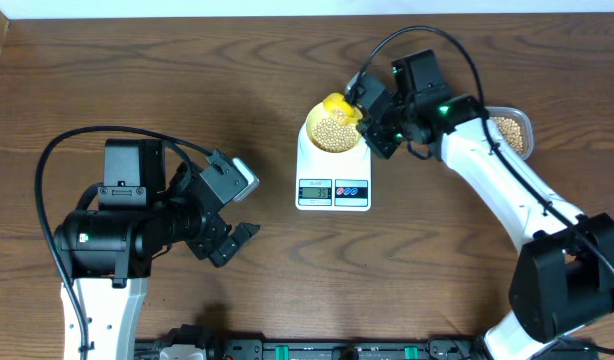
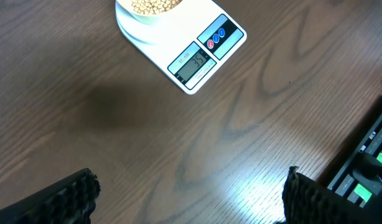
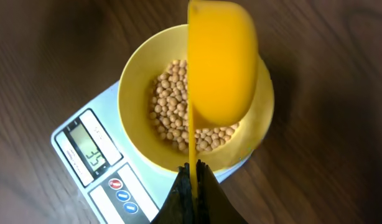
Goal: Scoop item into bowl and weigh 50g on scale
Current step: 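Tip the scoop over the yellow bowl to pour soybeans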
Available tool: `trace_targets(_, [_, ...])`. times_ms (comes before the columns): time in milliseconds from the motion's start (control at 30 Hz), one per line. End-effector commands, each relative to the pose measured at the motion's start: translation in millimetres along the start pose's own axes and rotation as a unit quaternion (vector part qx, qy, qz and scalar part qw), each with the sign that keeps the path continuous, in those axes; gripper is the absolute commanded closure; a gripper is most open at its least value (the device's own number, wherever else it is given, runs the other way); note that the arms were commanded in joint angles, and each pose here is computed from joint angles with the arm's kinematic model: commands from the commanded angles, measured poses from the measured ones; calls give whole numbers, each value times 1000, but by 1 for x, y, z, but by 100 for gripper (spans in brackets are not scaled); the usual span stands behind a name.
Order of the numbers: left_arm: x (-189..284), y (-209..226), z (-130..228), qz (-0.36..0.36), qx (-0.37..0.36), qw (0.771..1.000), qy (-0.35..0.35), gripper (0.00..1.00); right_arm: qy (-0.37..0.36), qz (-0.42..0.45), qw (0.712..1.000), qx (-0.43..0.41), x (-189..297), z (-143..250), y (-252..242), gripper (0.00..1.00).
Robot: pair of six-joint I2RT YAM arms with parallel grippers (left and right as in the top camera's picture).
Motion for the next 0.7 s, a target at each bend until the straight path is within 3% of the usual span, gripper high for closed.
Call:
trace_targets(0, [1, -1, -1, 3, -1, 1000, -5, 4, -5, 24, 999, 42, 5, -11, 5, 99])
trace_targets(667, [1, -1, -1, 3, -1, 1000, -5, 4, 3, 61, 997, 49, 5, -12, -2, 99])
Point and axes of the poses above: each gripper's point midway between its finger pads, its own x axis back along the fingers, its own y axis along the line the jaws close on, z = x × y, the point moved 5 cm from there along x, back along the fingers, and after that the axes turned 5 degrees about -x, right-handed, at the moved point
